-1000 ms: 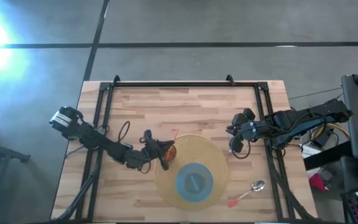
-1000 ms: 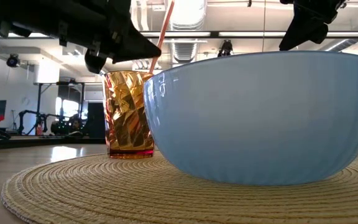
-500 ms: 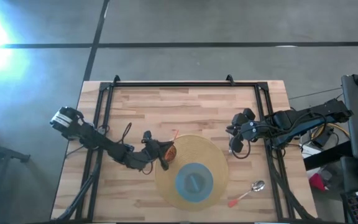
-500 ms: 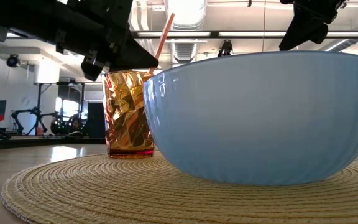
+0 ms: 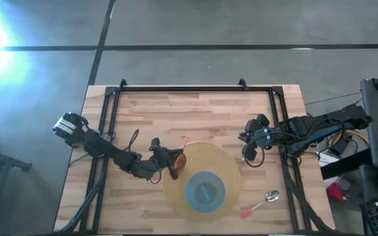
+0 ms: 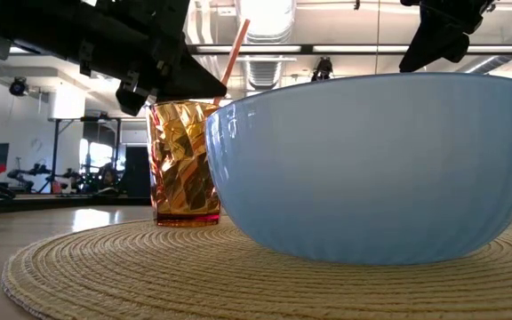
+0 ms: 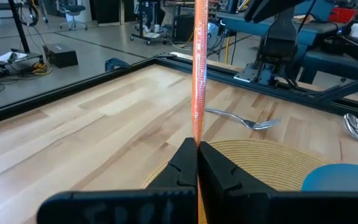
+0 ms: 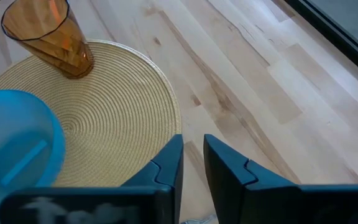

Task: Pick & Place Utensil
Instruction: Put the orange straw into the brown cup on the brown mat, then put the silver fork into the blue bowl on the brown mat

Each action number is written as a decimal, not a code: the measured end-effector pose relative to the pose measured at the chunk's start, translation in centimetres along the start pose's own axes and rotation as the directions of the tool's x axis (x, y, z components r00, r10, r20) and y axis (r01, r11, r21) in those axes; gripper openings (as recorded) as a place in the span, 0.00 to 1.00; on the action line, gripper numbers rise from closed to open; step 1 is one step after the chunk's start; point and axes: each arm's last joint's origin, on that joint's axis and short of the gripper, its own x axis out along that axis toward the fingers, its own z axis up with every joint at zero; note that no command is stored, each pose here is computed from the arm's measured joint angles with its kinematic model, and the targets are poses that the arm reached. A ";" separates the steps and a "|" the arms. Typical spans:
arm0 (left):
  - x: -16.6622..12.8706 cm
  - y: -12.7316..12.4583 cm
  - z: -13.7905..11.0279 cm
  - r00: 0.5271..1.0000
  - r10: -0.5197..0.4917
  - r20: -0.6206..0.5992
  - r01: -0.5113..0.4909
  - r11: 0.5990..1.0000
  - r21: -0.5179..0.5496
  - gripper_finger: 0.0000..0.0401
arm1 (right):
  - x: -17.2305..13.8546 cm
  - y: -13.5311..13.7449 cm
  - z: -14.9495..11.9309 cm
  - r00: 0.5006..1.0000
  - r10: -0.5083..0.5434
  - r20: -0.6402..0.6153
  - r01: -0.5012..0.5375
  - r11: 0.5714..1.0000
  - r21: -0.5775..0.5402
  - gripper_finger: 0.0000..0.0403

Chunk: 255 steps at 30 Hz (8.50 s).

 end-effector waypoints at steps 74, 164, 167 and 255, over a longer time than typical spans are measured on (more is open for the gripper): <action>-4.8 3.6 7.3 0.986 -0.152 -0.070 0.164 0.964 0.207 0.42 | 5.3 -3.4 -6.9 0.929 -0.109 -0.353 0.277 0.837 0.472 0.34; -5.0 3.8 6.3 0.972 -0.170 -0.163 0.198 0.964 0.177 0.42 | 11.4 -1.8 -7.7 0.866 -0.185 -0.466 0.339 0.900 0.273 0.03; -5.0 3.8 6.3 0.972 -0.169 -0.166 0.197 0.965 0.173 0.42 | 10.2 -0.8 -7.1 0.897 -0.127 -0.423 0.262 0.924 0.278 0.03; -5.5 4.7 6.9 0.982 -0.108 -0.154 0.124 0.988 0.096 0.42 | 15.9 16.5 -7.0 0.888 0.436 0.143 -0.409 0.894 -0.186 0.03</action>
